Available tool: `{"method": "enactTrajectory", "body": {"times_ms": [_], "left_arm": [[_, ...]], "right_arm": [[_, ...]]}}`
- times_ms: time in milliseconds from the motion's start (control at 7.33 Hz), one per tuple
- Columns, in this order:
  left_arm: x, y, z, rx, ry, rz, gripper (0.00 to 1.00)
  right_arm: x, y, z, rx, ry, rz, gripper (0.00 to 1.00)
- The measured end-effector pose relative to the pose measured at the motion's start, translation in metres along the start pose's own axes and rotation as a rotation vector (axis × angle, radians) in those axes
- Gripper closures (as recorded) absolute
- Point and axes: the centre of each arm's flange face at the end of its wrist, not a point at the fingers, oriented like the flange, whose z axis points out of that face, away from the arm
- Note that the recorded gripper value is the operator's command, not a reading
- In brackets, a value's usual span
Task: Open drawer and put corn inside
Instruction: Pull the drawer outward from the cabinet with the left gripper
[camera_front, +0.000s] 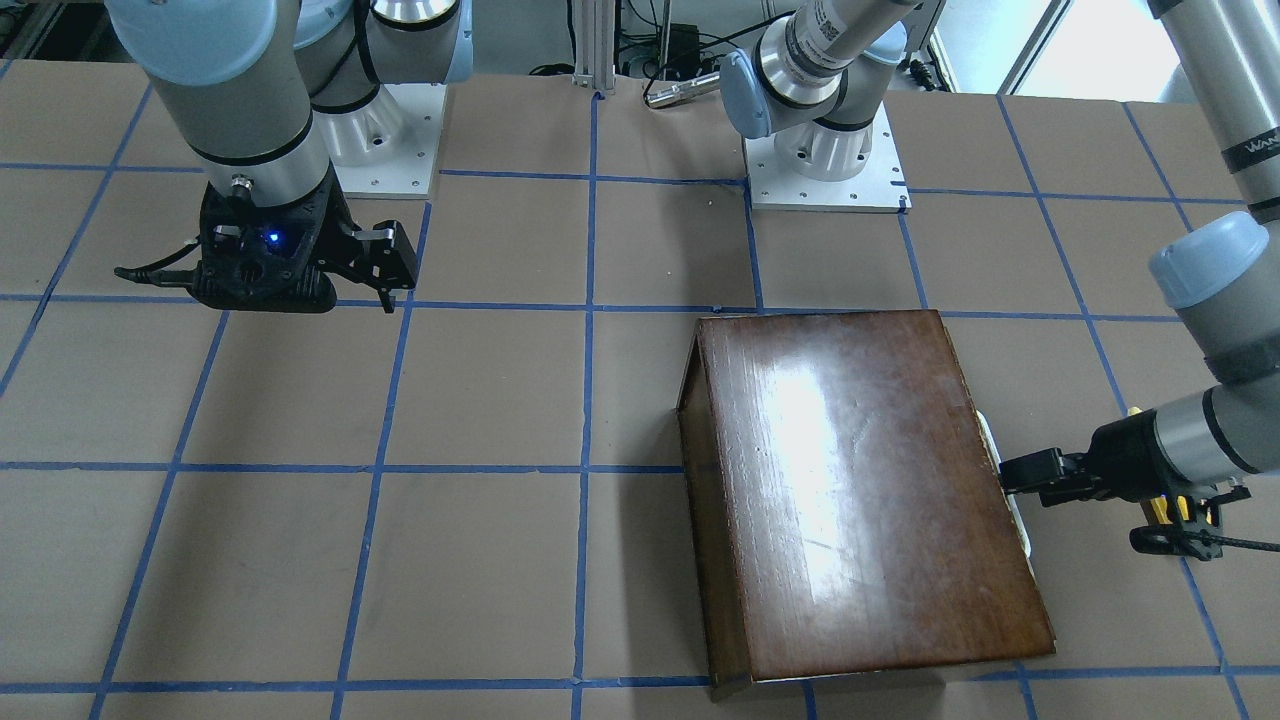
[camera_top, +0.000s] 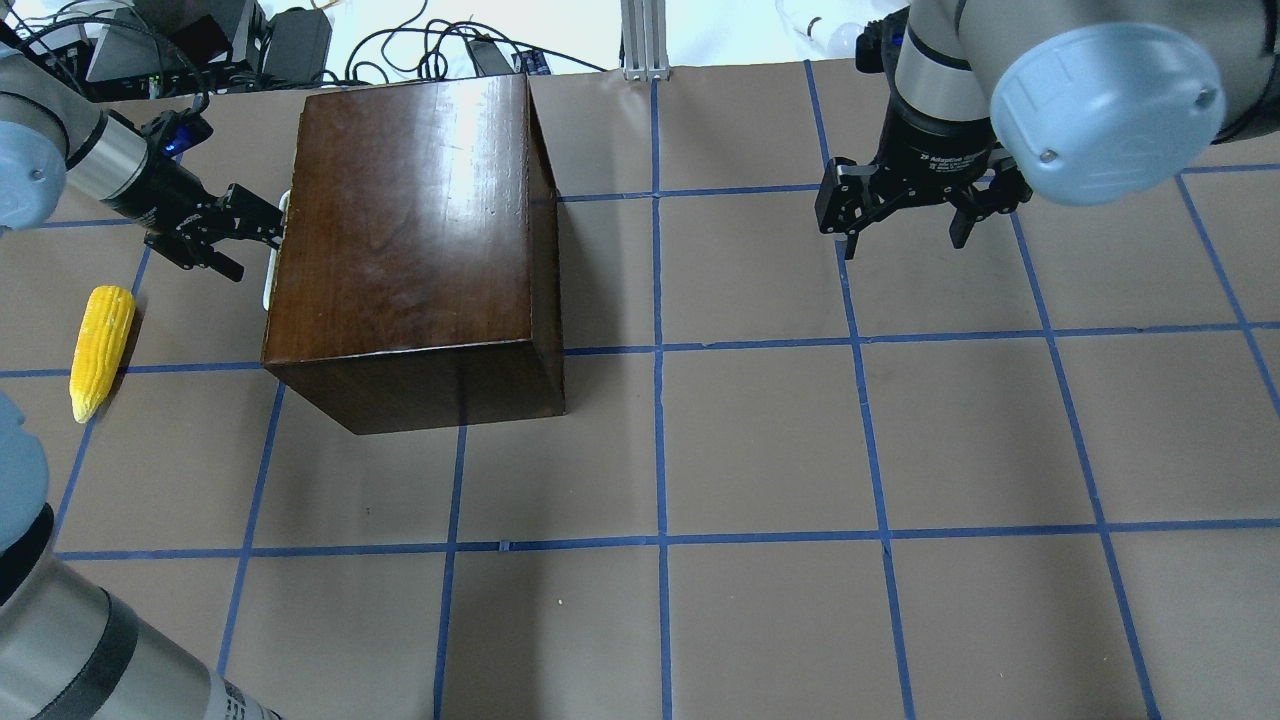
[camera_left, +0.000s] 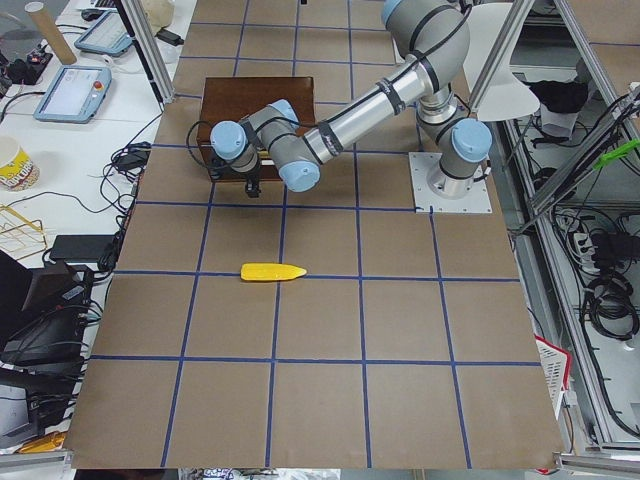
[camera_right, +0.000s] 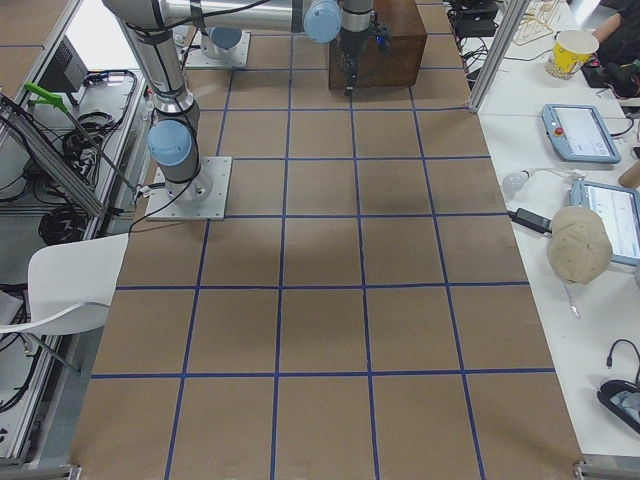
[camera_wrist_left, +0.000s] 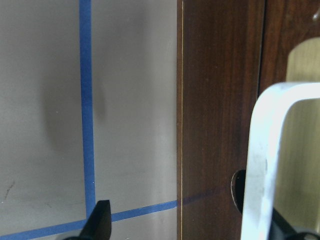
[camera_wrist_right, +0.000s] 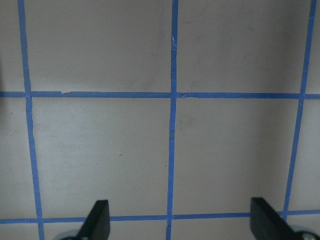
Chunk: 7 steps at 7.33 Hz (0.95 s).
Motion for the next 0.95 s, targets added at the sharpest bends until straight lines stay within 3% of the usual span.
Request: {"method": "enactTrajectory", "body": {"times_ms": [955], "left_arm": [[-0.027, 0.004, -0.017, 0.021, -0.025, -0.032, 0.00]], "right_arm": [[0.000, 0.000, 0.000, 0.000, 0.000, 0.000, 0.00]]}}
